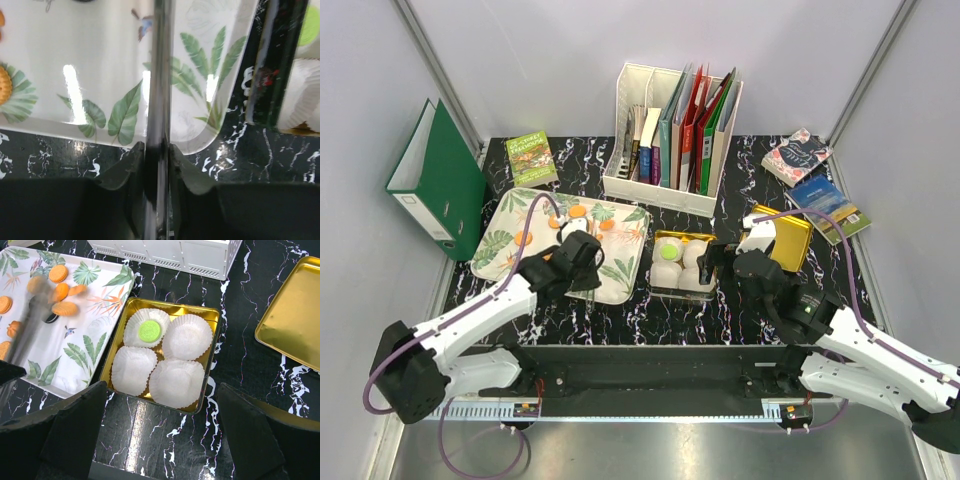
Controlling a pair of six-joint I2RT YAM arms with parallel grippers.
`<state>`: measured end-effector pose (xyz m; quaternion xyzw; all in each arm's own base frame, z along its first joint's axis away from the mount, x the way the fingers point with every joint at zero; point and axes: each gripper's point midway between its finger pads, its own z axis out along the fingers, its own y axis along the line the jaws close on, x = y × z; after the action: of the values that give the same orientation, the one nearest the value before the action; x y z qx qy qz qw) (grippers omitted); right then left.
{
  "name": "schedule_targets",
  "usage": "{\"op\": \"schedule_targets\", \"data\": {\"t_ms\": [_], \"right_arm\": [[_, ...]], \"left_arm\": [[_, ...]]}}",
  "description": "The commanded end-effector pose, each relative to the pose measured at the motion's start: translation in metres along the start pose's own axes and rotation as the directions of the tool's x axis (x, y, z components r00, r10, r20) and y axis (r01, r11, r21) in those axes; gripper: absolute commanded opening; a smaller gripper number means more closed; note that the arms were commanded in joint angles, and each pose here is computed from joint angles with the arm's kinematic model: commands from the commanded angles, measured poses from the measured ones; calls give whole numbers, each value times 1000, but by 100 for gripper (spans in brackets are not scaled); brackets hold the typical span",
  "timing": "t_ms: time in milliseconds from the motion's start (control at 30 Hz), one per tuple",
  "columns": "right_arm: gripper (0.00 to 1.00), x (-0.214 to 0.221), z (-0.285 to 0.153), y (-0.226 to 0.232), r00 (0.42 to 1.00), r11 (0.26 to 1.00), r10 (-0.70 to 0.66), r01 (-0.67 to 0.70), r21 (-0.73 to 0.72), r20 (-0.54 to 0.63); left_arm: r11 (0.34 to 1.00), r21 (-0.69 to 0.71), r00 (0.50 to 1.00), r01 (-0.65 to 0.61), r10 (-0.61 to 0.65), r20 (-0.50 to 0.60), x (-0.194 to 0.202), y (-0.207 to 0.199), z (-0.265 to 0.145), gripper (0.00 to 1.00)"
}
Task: Pack the cookies
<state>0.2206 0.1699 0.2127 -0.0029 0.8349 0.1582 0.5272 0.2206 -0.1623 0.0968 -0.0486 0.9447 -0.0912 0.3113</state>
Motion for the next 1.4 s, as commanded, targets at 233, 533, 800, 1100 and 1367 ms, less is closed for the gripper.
{"op": "schedule_targets", "data": {"t_ms": [233, 533, 800, 1100, 1367], "right_arm": [[100, -13, -1, 3, 999, 1000, 21, -21, 1, 39], [100, -12, 1, 5, 999, 1000, 19, -19, -1, 34], [100, -11, 0, 3, 999, 1000, 14, -14, 2, 38], [100, -10, 2, 3, 999, 1000, 4, -5, 9, 33], [100, -9, 3, 2, 999, 1000, -1, 0, 13, 32]], "left_arm": [[991, 136, 979, 13, -40, 197, -70, -24, -74, 16], [996, 89, 989, 6, -18, 144, -55, -19, -55, 43], [998, 62, 995, -5, -2, 102, -43, -18, -35, 49], [1000, 5, 996, -26, 26, 89, -40, -12, -19, 50], [998, -52, 998, -33, 37, 58, -34, -4, 0, 50]]}}
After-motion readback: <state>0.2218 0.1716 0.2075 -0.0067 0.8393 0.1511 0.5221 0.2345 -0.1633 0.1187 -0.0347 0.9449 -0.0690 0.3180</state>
